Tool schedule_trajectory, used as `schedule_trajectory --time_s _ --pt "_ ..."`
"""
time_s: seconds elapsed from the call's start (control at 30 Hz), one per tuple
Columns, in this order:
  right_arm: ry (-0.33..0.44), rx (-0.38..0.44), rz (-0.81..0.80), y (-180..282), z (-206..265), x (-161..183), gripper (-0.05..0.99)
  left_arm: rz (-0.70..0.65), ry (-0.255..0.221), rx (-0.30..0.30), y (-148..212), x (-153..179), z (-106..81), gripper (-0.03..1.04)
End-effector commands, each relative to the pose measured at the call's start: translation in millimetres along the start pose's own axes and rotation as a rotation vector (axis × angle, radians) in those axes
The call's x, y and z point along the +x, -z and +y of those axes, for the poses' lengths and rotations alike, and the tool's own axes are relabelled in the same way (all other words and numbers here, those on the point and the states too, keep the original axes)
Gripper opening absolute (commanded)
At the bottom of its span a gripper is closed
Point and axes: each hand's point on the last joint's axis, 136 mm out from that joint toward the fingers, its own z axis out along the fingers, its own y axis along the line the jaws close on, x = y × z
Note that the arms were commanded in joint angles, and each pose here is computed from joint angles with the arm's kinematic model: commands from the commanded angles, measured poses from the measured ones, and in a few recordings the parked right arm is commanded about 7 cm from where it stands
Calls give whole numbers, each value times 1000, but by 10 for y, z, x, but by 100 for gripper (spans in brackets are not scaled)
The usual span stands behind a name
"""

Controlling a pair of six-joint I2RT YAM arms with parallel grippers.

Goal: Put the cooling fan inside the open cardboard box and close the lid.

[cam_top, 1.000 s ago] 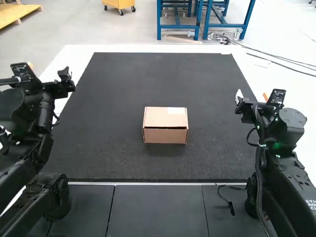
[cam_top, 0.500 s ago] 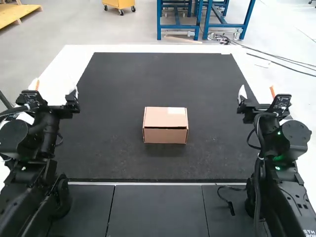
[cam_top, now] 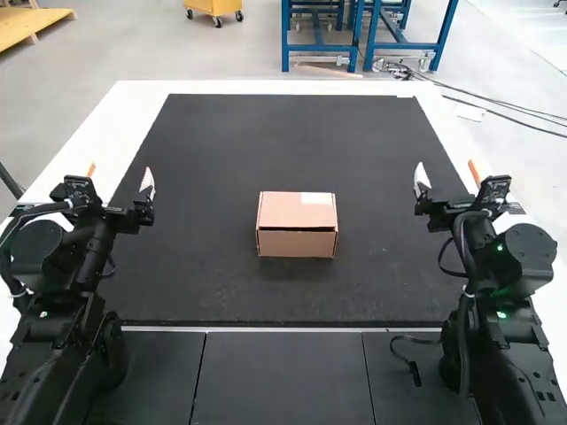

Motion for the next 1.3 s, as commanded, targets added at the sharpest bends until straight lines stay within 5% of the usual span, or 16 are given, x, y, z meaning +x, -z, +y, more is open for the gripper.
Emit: schedule_trajectory --time_s 0.0,0.1,0.3,0.5,1.27 --pt "-40 -13 153 82 29 757 91 32 6 27 9 95 -45 97" --pt "-44 30 194 99 -41 855 91 68 10 38 14 184 -64 97" --pt "-67 106 330 195 -156 1184 91 197 9 157 79 506 -274 97" --pt "-157 222 399 288 -302 1366 91 232 45 152 95 583 -274 97" --pt "-149 249 496 405 -332 1584 91 231 30 151 95 583 -268 97"
